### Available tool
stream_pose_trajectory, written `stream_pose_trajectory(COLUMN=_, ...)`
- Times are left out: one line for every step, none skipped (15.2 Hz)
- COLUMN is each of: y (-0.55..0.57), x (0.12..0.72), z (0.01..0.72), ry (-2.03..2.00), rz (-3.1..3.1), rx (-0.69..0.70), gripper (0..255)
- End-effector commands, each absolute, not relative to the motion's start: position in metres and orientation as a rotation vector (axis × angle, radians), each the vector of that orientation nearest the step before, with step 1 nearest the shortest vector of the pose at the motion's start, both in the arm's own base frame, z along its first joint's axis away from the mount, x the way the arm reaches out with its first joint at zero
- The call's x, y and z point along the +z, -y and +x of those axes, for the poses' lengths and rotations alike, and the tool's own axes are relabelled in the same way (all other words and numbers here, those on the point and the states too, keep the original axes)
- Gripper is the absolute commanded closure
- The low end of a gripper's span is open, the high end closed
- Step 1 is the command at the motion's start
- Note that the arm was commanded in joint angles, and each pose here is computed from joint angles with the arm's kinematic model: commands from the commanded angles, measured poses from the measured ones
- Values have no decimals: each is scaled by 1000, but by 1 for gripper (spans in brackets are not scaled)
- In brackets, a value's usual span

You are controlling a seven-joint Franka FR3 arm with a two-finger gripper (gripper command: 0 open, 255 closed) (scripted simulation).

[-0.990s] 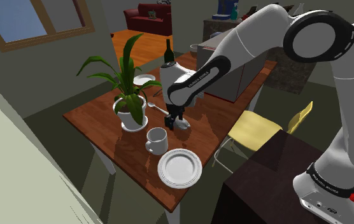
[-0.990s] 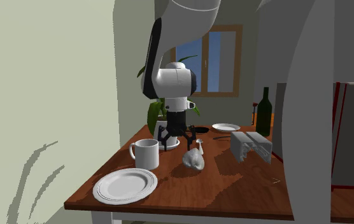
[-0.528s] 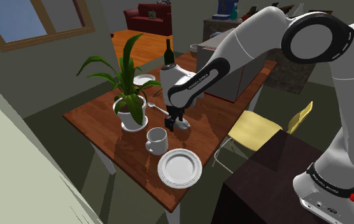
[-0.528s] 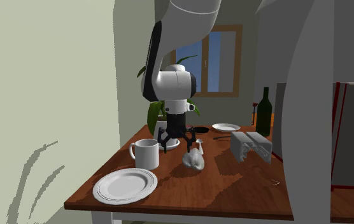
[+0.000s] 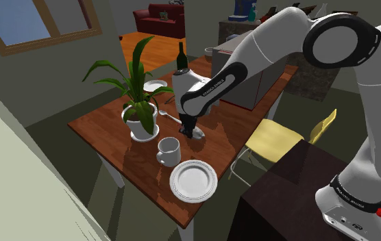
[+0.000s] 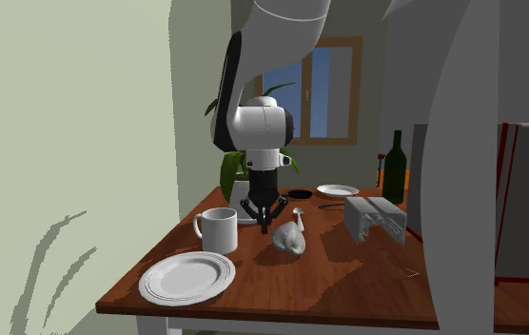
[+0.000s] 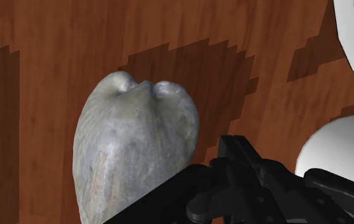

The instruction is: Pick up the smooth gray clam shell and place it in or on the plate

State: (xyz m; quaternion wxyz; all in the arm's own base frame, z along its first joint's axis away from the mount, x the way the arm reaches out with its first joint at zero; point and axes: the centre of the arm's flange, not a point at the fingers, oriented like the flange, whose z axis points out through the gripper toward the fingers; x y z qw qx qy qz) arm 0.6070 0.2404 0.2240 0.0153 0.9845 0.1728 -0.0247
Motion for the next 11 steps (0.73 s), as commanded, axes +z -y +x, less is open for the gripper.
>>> stream_pose_trajectory(y=-240, x=224, z=607, ry=-537, rz=3063, rx=-77, gripper=255)
stream_pose_trajectory(y=-240, x=224, z=607, ry=-537, rz=3063, rx=-77, gripper=255)
stream_pose_trajectory(y=-240, x=224, z=607, ry=-537, rz=3063, rx=-77, gripper=255)
stream_pose_trajectory(y=-240, x=224, z=607, ry=-537, rz=3063, rx=-77, gripper=0)
stream_pose_trajectory(y=-239, x=226, z=619, ry=-496, rz=3044, rx=-81, gripper=0)
stream_pose_trajectory(y=-238, x=229, z=631, ry=-455, rz=3023, rx=-85, gripper=0)
stream_pose_trajectory(y=-236, x=231, z=642, ry=-414, rz=3003, rx=-88, gripper=0)
stream_pose_trajectory(y=-235, x=233, z=654, ry=-374, rz=2982, rx=-92, gripper=0)
stream_pose_trajectory(y=-233, x=236, z=666, ry=-335, rz=2960, rx=-96, gripper=0)
stream_pose_trajectory(y=-231, x=238, z=677, ry=-296, rz=2938, rx=-99, gripper=0)
stream_pose_trajectory(y=-229, x=240, z=685, ry=-268, rz=2921, rx=-102, gripper=0)
